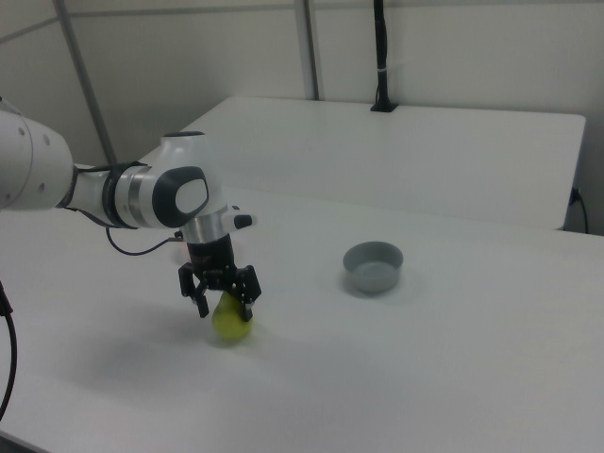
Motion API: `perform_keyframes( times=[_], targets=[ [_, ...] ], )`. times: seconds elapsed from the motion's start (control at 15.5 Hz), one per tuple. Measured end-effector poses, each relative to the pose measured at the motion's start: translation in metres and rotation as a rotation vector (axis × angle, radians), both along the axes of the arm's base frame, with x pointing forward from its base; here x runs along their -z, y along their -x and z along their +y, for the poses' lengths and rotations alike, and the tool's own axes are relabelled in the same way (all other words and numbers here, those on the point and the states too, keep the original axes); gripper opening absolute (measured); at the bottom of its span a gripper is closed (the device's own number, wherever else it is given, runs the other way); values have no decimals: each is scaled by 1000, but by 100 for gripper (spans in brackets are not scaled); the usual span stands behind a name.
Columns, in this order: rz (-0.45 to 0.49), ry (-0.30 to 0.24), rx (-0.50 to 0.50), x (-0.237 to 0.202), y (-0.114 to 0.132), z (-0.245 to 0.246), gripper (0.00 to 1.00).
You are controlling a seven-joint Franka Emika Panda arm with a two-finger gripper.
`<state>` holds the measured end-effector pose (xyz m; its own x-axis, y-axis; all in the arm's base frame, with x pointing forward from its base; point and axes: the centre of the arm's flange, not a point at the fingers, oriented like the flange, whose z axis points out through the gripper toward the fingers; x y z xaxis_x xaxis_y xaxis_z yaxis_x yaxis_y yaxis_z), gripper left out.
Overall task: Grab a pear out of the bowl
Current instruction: 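Lower the held pear onto the bare table beside the bowls, then open the gripper to release the pear and raise it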
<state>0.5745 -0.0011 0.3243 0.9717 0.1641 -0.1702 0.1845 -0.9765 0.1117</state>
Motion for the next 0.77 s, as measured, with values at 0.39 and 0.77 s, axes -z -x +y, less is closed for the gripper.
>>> perform_keyframes(
  times=[0.39,0.77],
  targets=[
    [-88,-8,39,-80,-26,-6,100],
    [-161,-50,99,-189,-26,-15,100]
  ],
)
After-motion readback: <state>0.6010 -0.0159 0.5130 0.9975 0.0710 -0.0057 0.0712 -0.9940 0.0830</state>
